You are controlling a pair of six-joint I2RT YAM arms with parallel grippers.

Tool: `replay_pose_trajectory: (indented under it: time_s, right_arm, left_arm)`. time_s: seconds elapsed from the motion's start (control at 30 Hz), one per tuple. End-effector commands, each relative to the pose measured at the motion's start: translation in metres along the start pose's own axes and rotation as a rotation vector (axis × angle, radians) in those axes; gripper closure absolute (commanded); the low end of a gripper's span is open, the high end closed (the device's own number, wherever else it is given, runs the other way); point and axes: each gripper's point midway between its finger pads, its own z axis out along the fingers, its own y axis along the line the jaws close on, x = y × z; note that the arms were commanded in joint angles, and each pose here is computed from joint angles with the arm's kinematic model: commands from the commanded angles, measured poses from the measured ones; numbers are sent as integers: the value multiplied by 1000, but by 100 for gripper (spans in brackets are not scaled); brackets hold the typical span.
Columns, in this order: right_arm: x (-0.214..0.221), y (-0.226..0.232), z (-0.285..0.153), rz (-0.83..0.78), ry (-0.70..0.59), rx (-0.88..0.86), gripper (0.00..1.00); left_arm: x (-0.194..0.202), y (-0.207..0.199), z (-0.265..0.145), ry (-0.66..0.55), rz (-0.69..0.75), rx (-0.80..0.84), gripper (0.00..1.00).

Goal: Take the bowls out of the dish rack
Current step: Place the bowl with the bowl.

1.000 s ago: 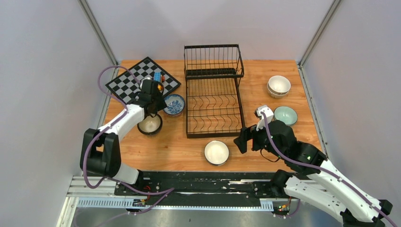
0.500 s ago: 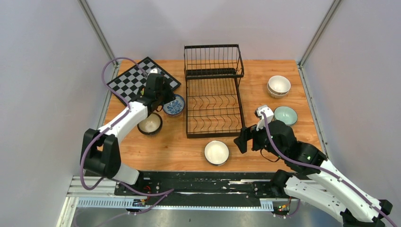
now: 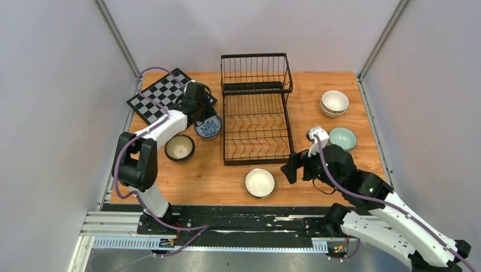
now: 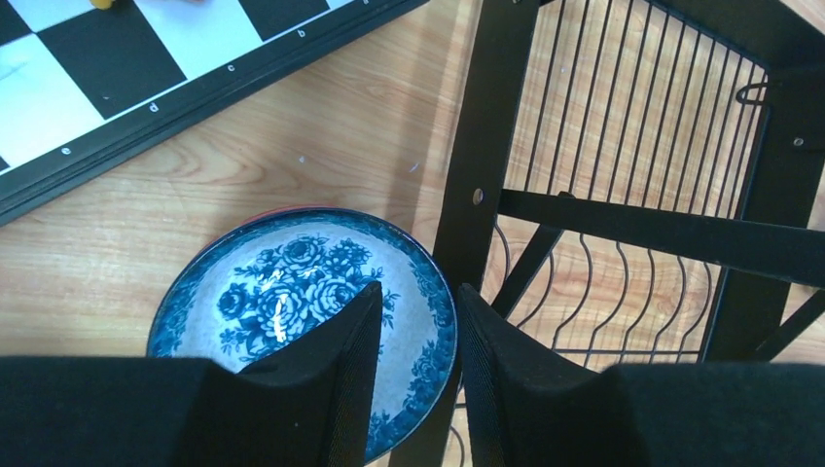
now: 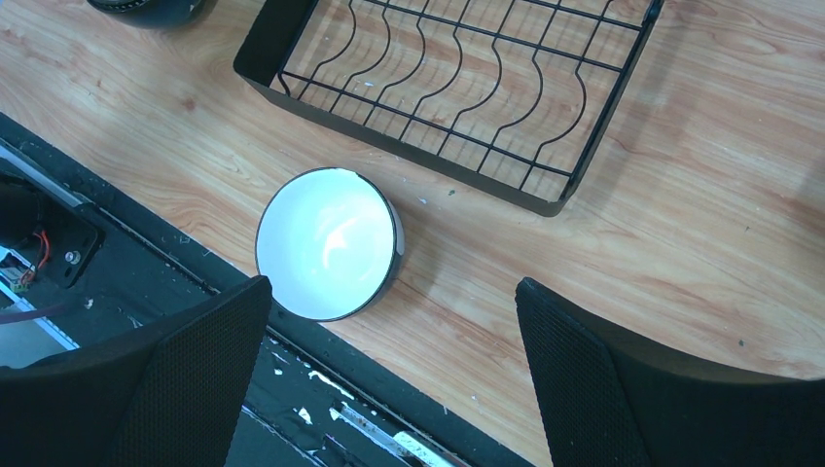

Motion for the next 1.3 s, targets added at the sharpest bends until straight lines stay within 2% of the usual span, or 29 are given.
replay_pose_trajectory:
  time_s: [0.0,0.57,0.93,1.1,1.27]
  right_arm:
    - [2,-4,5,-2,6,21,1]
    - [2,-3,8,-2,11,17,1]
    - [4,-4,8,-2,11,21,1]
    - [3,-4,7,0,7,23,1]
    - [3,-5,8,-3,7,27,1]
  left_arm:
    - [-5,-21,4,-10,-30,69,64]
    - [12,-29,23,39,-21,81,72]
    - [19,-25,27,55,-14,71,73]
    - [10,-32,15,31,-12,94,73]
    - [-6,-38,-13,-20,-1,124,68]
